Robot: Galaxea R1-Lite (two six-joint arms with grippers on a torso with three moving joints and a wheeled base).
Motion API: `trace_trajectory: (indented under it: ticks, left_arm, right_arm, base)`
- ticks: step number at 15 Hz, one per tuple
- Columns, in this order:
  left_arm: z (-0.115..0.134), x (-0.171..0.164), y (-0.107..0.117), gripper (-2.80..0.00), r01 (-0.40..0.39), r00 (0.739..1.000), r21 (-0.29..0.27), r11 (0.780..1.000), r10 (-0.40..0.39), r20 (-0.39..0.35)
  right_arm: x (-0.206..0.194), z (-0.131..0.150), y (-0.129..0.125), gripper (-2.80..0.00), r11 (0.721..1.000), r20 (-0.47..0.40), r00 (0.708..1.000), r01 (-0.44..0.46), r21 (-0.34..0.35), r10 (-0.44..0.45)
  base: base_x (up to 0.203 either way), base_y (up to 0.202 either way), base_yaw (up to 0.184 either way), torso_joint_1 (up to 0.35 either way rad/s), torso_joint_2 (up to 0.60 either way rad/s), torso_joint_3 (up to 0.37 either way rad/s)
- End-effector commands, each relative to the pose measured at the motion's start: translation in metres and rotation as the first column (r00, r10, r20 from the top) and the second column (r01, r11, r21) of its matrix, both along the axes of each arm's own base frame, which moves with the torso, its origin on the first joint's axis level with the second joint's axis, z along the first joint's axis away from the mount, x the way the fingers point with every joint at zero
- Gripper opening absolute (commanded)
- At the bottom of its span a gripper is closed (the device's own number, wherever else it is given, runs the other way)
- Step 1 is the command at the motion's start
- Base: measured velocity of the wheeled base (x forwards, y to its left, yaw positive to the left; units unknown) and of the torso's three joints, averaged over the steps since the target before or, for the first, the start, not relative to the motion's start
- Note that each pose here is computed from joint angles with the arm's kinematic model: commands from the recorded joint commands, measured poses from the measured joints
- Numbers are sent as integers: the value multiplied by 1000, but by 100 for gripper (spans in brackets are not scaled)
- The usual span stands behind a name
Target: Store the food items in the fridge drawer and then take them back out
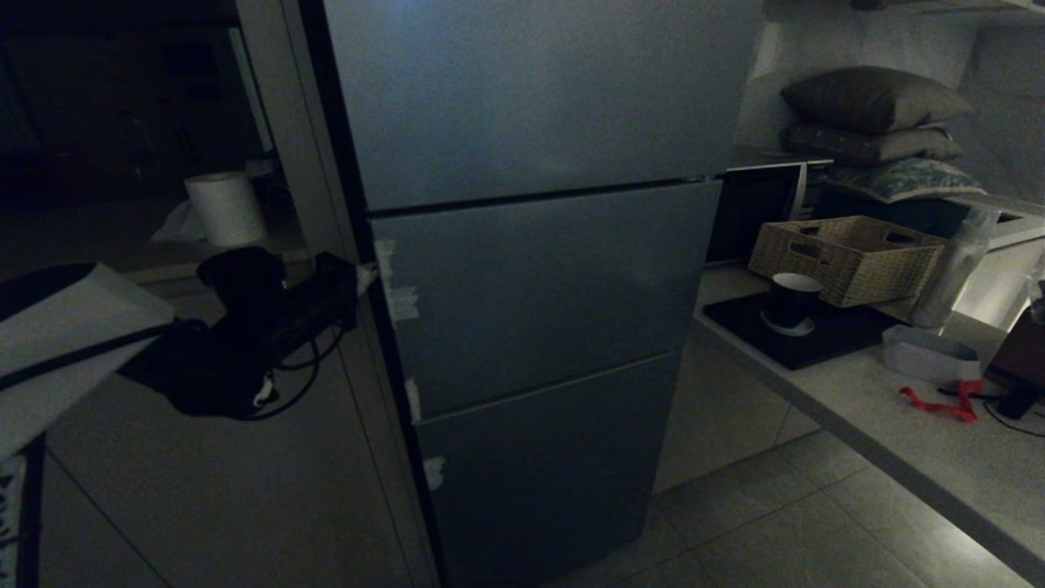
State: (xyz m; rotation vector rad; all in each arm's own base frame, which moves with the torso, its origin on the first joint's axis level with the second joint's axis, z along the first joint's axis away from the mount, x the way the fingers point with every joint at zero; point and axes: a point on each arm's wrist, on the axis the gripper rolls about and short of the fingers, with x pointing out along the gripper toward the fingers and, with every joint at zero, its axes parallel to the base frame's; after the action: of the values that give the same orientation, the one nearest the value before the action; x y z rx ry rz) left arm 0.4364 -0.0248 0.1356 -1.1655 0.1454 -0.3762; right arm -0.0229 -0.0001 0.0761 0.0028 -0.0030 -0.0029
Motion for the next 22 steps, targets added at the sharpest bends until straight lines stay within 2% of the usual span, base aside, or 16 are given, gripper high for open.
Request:
trace_trajectory:
  ticks: [1, 9, 16, 19, 22]
  left_arm:
    - [0, 0, -4, -280, 6, 1000, -7, 1000, -6, 2]
    - [-5, -13, -31, -280, 72, 997, 2, 997, -72, -34]
    - [-4, -29, -35, -280, 85, 995, 4, 996, -84, -59]
    - [0, -48, -34, -280, 90, 994, 7, 996, -89, -67]
    - [-3, -81, -45, -280, 134, 987, 23, 991, -131, -93]
  right_arm:
    - [0, 0, 0, -280, 1000, 0, 1000, 0, 0, 0]
    - [0, 0, 0, -280, 1000, 0, 1000, 0, 0, 0]
    - [0, 0, 0, -280, 1000, 0, 1000, 0, 0, 0]
    - [0, 0, 0, -280, 1000, 0, 1000, 0, 0, 0]
    - [0, 0, 0, -280, 1000, 0, 1000, 0, 0, 0]
  base:
    - [0, 0, 0, 0, 0, 0]
    - [0, 0, 0, 0, 0, 0]
    - [0, 0, 0, 0, 0, 0]
    - [0, 0, 0, 0, 0, 0]
    - [0, 0, 0, 0, 0, 0]
